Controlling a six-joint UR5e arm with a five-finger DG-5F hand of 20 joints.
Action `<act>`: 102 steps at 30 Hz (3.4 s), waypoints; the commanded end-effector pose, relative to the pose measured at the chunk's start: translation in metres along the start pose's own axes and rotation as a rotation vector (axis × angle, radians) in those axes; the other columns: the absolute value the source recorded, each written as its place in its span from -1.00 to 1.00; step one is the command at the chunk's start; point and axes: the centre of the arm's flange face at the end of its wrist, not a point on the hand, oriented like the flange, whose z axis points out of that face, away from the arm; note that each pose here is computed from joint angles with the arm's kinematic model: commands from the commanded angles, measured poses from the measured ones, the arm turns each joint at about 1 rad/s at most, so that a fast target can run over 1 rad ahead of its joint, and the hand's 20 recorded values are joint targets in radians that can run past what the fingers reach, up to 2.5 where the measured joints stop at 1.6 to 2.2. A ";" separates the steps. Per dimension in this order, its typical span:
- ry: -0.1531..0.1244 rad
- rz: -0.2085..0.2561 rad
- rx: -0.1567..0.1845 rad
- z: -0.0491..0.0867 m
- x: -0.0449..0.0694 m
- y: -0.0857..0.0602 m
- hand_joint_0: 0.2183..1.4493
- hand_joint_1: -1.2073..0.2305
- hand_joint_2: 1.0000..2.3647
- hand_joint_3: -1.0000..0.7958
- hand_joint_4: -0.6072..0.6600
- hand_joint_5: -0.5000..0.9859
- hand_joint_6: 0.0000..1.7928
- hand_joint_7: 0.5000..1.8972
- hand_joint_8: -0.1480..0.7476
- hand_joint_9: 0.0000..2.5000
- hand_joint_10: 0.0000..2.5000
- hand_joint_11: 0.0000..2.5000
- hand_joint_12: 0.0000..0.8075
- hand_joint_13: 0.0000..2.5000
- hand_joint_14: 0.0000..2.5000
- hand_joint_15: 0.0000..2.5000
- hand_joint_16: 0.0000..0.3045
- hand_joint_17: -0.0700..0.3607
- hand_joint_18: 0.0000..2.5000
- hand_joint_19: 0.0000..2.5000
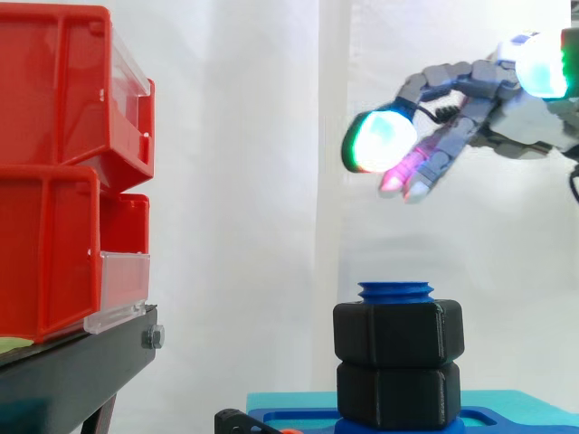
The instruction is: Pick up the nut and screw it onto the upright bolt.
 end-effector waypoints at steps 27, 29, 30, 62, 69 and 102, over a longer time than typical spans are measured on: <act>-0.025 0.279 0.309 -0.083 -0.036 0.028 -0.60 0.21 -1.00 -0.44 0.32 -0.52 -0.44 -0.66 -0.02 -0.33 -1.00 -1.00 -0.07 -0.53 -1.00 -0.98 -0.66 -0.14 -0.64 -0.73; -0.058 0.309 0.337 -0.084 -0.039 0.028 -0.59 0.20 -1.00 -0.44 0.30 -0.53 -0.44 -0.66 -0.05 -0.35 -1.00 -1.00 -0.09 -0.55 -1.00 -0.98 -0.68 -0.17 -0.66 -0.74; -0.068 0.354 0.362 -0.085 -0.039 0.027 -0.58 0.20 -1.00 -0.44 0.28 -0.53 -0.44 -0.65 -0.07 -0.37 -1.00 -1.00 -0.13 -0.59 -1.00 -0.99 -0.70 -0.20 -0.70 -0.78; -0.013 1.189 0.648 -0.119 -0.007 0.042 -0.54 0.14 -1.00 -0.44 0.14 -0.67 -0.44 -0.77 -0.15 -0.83 -1.00 -1.00 -0.16 -1.00 -1.00 -1.00 -0.71 -0.21 -1.00 -0.99; -0.013 1.187 0.648 -0.119 -0.007 0.042 -0.54 0.13 -1.00 -0.44 0.16 -0.67 -0.44 -0.73 -0.13 -0.81 -1.00 -1.00 -0.13 -1.00 -1.00 -1.00 -0.70 -0.19 -1.00 -1.00; -0.011 1.187 0.647 -0.118 -0.006 0.042 -0.57 0.09 -1.00 -0.44 0.11 -0.68 -0.44 -0.75 -0.13 -0.65 -1.00 -0.84 -0.15 -0.96 -1.00 -1.00 -0.68 -0.17 -1.00 -1.00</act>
